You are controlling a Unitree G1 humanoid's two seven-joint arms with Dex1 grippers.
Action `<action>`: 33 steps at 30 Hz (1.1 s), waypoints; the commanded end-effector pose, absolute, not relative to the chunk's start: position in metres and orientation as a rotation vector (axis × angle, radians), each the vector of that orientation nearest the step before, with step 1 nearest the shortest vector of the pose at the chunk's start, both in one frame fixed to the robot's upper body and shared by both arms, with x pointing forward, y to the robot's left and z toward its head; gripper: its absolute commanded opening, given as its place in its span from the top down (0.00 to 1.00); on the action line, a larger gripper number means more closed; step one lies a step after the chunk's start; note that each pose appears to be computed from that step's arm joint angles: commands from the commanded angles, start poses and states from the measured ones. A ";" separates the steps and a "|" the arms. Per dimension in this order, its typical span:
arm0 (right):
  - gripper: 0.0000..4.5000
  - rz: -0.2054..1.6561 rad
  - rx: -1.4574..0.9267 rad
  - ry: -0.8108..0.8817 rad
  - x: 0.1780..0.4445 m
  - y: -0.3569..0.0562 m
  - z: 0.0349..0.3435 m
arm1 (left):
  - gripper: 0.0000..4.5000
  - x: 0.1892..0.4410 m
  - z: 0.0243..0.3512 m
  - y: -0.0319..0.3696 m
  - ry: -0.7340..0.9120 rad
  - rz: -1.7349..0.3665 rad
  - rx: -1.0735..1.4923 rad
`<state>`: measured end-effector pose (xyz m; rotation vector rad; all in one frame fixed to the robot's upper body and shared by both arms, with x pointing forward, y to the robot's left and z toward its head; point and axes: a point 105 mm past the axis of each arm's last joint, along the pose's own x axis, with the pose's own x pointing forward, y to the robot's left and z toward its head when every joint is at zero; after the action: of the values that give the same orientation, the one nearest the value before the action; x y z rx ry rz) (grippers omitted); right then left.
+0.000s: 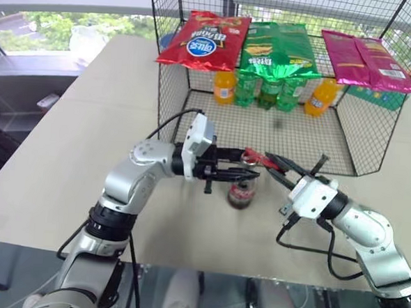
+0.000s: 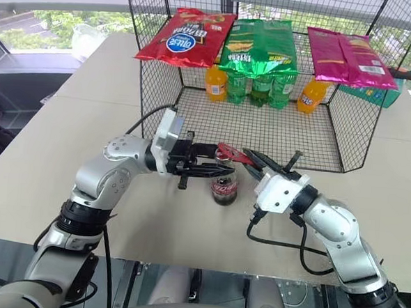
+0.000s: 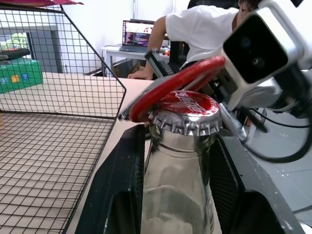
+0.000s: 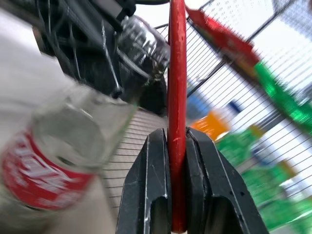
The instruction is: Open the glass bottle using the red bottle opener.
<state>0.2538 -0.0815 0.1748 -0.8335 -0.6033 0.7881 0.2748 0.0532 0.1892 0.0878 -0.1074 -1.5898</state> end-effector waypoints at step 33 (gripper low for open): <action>1.00 0.484 -1.323 -1.193 0.259 -0.074 0.296 | 0.73 0.262 0.157 0.075 0.095 -1.565 0.080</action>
<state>0.2766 -0.0729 0.2657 -1.3561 -1.1106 0.5297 0.2703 0.0762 0.1801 0.1282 -0.0198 -1.5166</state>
